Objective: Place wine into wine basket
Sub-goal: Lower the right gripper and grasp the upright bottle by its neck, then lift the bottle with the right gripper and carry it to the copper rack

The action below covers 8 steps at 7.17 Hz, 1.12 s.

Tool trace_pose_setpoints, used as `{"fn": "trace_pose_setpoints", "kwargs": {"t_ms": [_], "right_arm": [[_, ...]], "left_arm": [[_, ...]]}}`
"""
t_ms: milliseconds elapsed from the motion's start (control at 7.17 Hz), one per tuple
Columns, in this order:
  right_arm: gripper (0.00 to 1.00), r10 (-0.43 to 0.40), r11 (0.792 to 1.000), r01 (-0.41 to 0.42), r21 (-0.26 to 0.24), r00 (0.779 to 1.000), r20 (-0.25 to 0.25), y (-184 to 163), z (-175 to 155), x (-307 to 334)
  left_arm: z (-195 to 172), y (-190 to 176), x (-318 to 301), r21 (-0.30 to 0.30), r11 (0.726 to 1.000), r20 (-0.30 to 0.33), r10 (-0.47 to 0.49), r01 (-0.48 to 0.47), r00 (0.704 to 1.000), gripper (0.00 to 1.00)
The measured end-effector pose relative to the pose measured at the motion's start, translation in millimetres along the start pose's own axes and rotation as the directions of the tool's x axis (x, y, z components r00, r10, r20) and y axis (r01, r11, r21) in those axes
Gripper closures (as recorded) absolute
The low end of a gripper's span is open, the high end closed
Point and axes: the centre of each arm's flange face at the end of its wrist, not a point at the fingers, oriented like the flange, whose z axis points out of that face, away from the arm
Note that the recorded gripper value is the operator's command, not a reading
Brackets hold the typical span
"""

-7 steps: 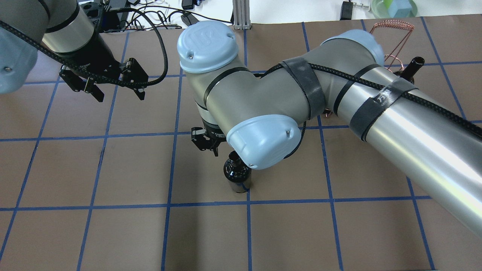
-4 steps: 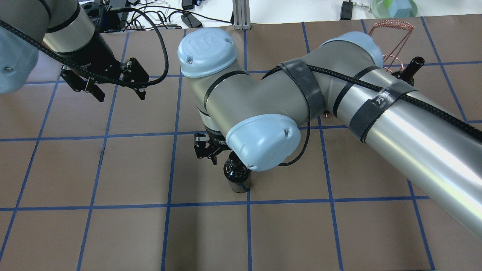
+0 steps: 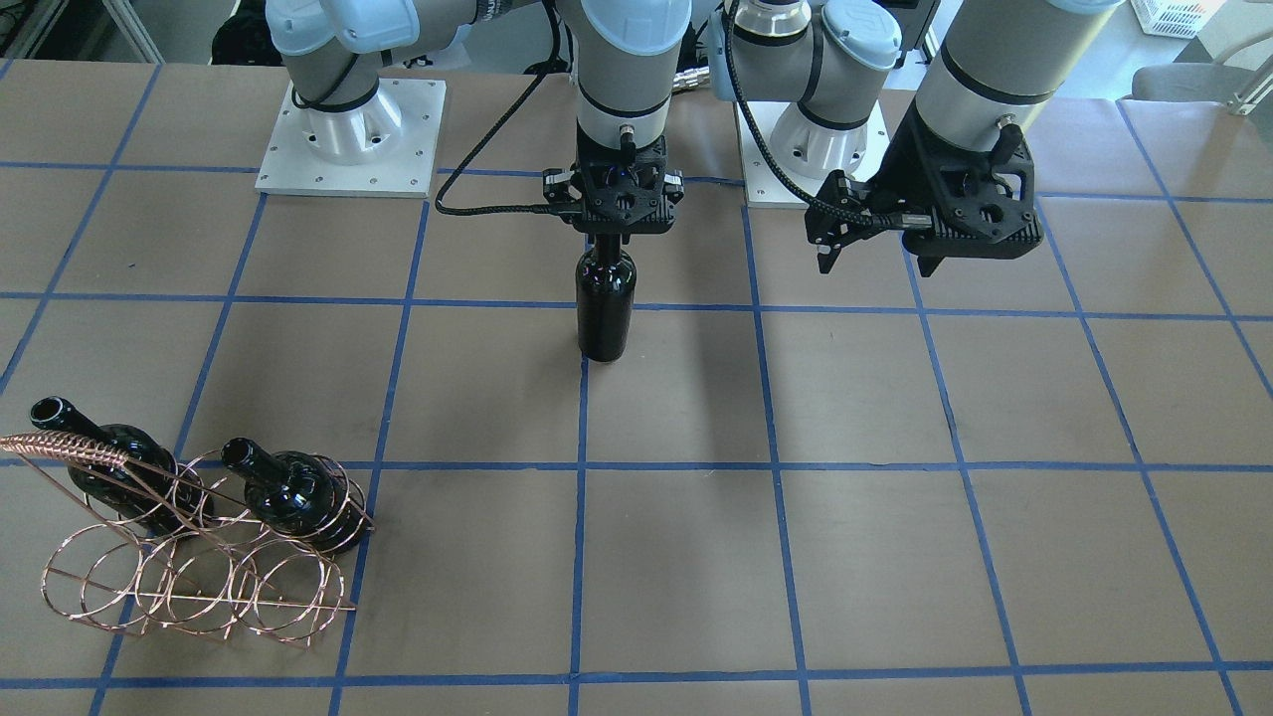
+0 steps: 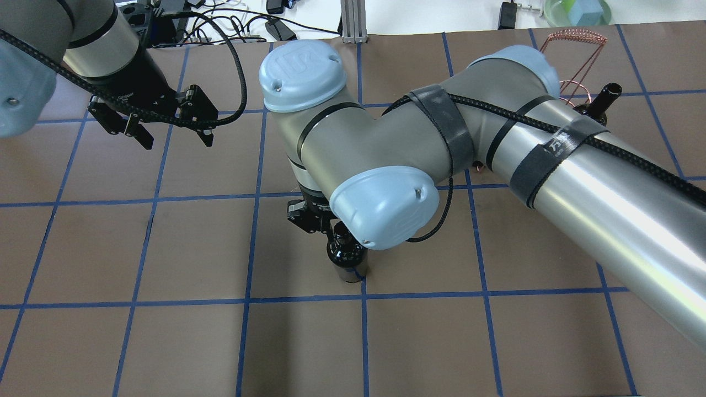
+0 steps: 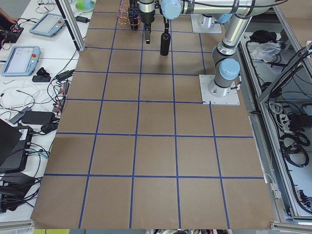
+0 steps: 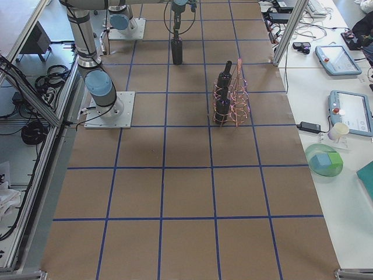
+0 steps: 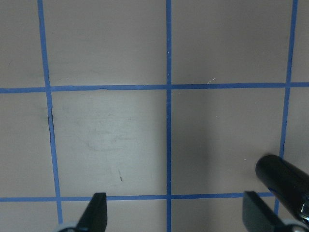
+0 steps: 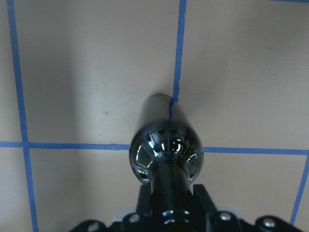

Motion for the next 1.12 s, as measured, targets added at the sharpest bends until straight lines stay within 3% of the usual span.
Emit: {"fn": "trace_pose_setpoints", "kwargs": {"t_ms": [419, 698, 1116], "right_arm": [[1.0, -0.003, 0.999, 0.002, 0.032, 1.0, 0.015, -1, -16, 4], [1.0, 0.025, 0.995, -0.028, 0.097, 0.999, 0.039, -4, -70, 29], [1.0, -0.016, 0.993, 0.019, 0.113, 1.0, -0.025, 12, -144, 136]], "left_arm": [[0, 0, 0, 0.001, 1.0, 0.0, 0.0, 0.0, 1.0, 0.0], [0, 0, 0, 0.002, 1.0, 0.0, 0.0, 0.0, 1.0, 0.0], [-1, 0, 0, 0.002, 1.0, 0.0, 0.0, 0.0, 1.0, 0.0]]}}
